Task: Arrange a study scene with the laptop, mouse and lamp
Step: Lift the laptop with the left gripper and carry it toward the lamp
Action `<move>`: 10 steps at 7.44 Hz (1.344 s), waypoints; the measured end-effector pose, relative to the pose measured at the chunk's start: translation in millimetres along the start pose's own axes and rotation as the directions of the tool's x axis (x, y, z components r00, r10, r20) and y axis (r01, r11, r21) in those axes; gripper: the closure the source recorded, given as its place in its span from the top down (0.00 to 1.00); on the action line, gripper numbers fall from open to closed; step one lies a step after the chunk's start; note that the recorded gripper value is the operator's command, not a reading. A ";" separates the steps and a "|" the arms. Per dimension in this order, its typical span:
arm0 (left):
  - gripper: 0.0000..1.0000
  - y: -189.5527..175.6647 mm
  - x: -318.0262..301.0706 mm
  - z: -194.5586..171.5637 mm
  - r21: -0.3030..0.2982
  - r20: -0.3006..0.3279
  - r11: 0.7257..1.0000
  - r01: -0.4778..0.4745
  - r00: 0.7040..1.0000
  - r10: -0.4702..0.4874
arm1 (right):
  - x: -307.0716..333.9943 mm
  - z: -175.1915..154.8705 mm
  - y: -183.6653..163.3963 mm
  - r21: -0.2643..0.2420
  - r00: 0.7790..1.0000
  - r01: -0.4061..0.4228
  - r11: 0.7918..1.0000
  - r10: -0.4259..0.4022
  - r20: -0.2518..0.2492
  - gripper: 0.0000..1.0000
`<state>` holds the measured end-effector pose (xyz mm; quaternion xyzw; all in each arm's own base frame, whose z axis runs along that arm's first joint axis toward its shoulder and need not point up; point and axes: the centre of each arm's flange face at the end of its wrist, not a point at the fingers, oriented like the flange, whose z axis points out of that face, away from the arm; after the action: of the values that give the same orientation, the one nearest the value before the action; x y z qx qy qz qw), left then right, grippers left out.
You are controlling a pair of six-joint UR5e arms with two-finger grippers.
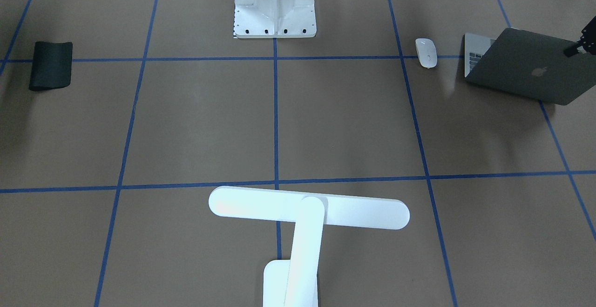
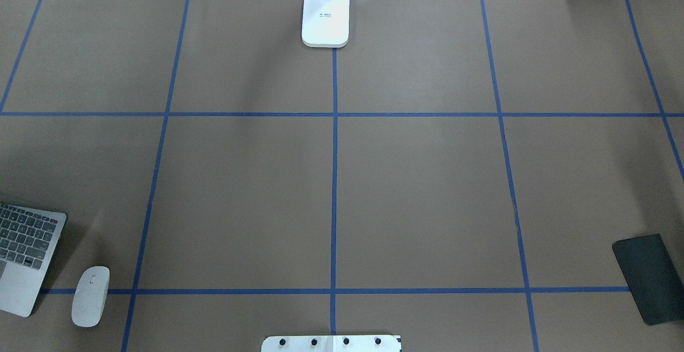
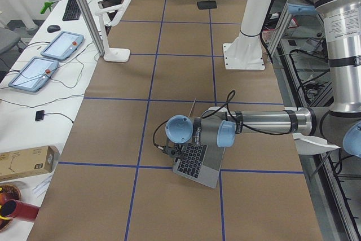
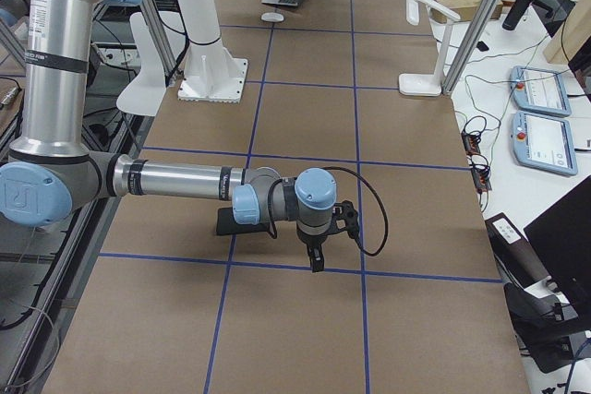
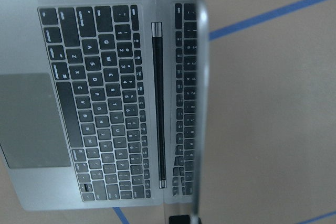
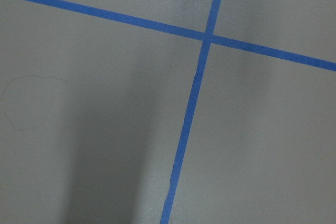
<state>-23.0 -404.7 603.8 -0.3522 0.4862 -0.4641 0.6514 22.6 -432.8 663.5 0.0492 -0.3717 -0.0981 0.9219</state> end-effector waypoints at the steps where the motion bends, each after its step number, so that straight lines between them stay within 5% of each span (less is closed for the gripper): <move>1: 0.00 11.0 24.6 -4.7 0.001 -0.013 1.000 0.003 1.000 -0.003 | 0.8 1.1 2.9 -0.003 1.000 -0.003 1.000 0.003 0.001 1.00; 6: 0.00 91.1 162.4 -28.5 -0.002 -0.070 1.000 0.010 0.998 -0.010 | 5.1 6.1 12.1 -0.018 1.000 -0.019 1.000 0.019 0.002 1.00; 10: 0.00 192.4 248.3 15.3 -0.038 -0.007 0.999 0.017 1.000 -0.017 | 9.9 11.9 23.9 -0.043 0.999 -0.052 0.998 0.052 0.001 1.00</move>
<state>66.1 -577.9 357.0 -0.3669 0.4942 -0.4615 0.6389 24.8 -411.8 682.7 0.0194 -0.3716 -0.0823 0.9245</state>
